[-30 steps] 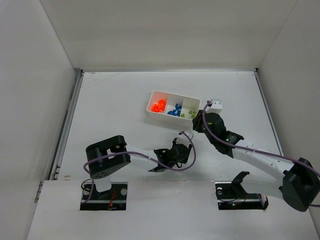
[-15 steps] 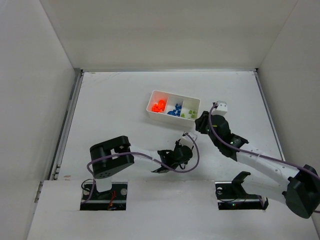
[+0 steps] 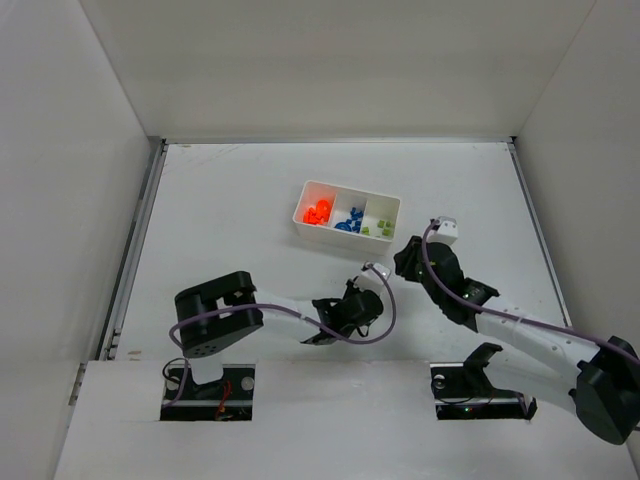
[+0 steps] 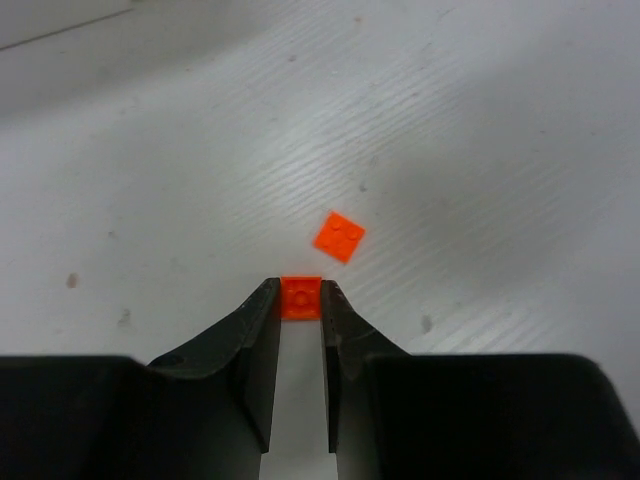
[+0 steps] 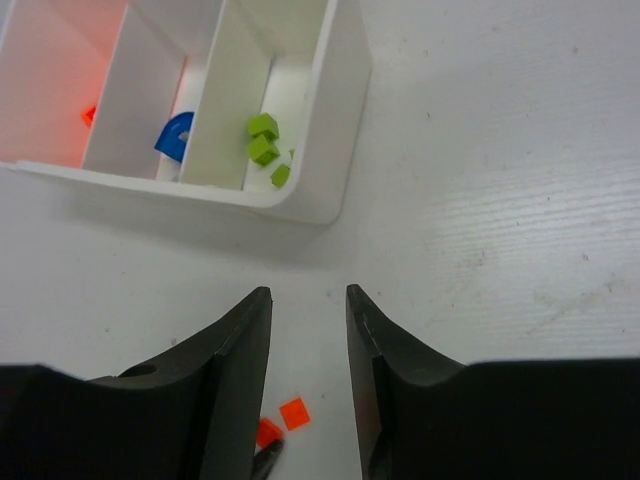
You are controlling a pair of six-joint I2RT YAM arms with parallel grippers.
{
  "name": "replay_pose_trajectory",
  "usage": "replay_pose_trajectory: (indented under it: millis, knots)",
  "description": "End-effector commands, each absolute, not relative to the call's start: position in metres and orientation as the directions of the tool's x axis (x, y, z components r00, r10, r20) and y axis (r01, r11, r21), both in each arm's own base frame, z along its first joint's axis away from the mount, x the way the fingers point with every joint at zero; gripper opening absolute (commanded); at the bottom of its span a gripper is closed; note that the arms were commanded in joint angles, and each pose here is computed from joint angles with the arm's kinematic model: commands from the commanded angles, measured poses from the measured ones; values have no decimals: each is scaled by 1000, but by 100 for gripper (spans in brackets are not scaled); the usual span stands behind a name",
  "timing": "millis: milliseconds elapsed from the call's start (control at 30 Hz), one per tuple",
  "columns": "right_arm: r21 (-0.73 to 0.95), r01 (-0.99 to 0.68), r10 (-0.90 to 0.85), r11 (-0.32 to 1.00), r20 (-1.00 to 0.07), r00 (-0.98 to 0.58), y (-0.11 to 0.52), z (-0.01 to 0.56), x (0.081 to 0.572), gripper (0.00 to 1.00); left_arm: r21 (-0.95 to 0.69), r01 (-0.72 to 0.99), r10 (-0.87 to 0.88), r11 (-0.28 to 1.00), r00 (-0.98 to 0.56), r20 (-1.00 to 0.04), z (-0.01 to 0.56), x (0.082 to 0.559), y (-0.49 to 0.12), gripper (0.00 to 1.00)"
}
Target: Sort the legos into containers by color
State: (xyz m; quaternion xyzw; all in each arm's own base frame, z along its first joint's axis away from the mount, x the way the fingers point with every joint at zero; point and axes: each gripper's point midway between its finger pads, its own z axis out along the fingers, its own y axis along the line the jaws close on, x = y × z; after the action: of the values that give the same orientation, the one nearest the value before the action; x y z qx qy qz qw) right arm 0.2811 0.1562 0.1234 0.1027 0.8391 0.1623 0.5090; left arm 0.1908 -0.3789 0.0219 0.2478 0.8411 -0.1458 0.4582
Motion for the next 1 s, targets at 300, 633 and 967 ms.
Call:
replay_pose_trajectory:
  millis: [300,633,967]
  knots:
    - [326,-95,188,941,-735,-652,203,74,224,43,-358,360,-165,862,-469,-868,151,271,-325,13]
    - [257,-100,120,961,-717,-687,213,54,219,55,-410,149,-319,900,-415,-852,168,375,-276,14]
    - [214,-120,67,969,-702,-709,220,41,217,50,-383,71,-311,921,-456,-834,133,428,-273,15]
